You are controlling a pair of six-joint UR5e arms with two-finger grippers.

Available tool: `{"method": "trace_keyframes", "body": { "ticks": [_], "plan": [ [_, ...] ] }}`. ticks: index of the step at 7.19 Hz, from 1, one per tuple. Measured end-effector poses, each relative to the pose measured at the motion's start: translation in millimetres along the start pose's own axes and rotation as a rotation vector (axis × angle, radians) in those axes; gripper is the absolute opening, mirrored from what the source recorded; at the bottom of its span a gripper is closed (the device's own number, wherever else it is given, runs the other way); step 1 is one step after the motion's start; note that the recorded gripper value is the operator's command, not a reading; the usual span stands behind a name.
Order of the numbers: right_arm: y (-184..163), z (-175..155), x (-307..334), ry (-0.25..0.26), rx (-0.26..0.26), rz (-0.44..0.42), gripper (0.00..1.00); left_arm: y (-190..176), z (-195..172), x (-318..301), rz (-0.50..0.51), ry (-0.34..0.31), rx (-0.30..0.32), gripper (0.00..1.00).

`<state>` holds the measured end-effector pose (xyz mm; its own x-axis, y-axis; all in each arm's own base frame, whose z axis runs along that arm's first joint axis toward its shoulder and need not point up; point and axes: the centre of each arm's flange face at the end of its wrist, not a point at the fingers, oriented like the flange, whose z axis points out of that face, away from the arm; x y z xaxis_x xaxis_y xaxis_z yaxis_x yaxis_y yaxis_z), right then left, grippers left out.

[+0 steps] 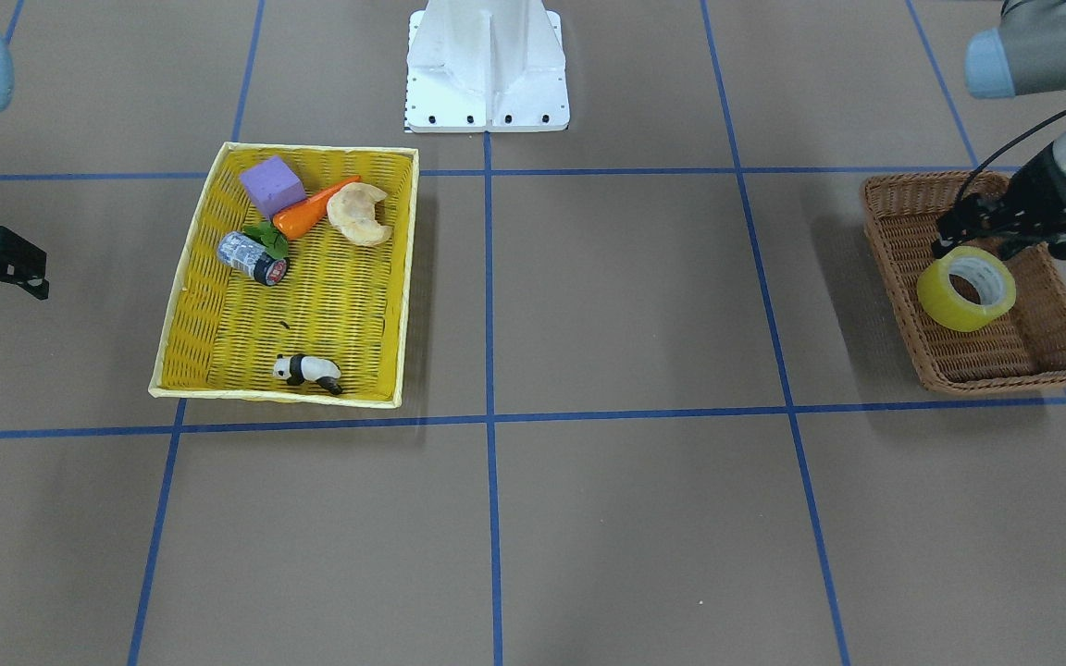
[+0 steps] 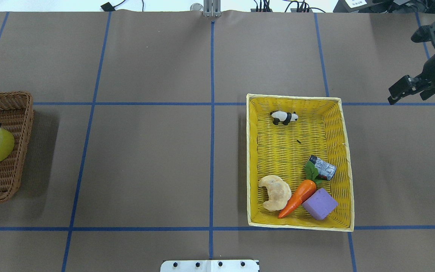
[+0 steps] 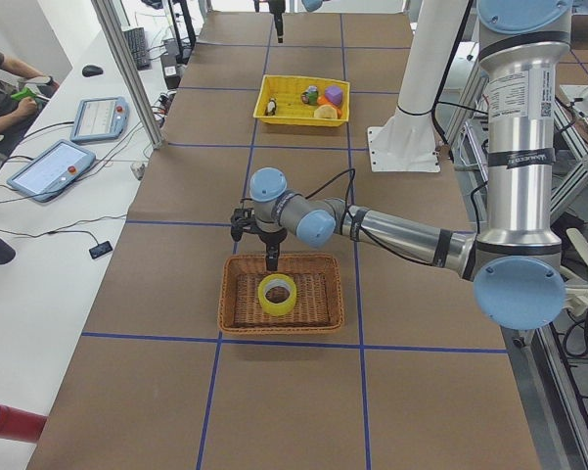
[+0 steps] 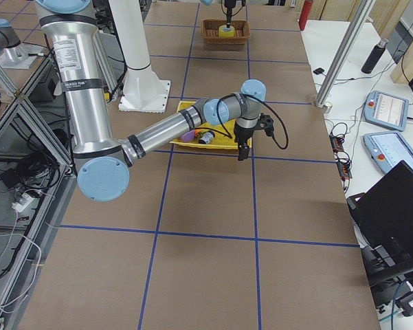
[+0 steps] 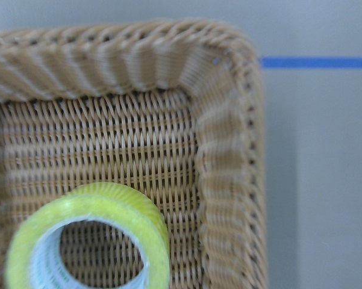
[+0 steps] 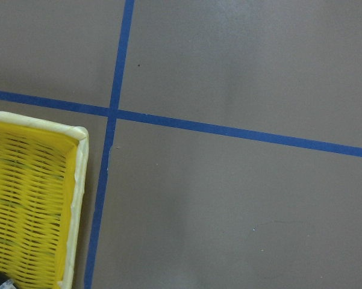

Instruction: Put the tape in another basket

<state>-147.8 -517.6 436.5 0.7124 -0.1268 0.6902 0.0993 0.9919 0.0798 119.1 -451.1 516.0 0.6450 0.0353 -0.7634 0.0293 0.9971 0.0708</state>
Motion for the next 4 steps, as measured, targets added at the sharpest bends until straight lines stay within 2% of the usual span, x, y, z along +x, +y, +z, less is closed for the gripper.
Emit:
{"method": "trace_keyframes", "body": {
  "ticks": [2,4],
  "plan": [
    [26.5,-25.7,68.1,0.02,0.035,0.006,1.0,14.0,-37.8,-53.7,0.113,-0.033,0.058,0.98],
    [62.7,-28.0,148.0,0.045,0.021,-0.037,1.0,10.7,-45.9,-119.7,0.138,-0.075,0.073,0.98]
  ]
}}
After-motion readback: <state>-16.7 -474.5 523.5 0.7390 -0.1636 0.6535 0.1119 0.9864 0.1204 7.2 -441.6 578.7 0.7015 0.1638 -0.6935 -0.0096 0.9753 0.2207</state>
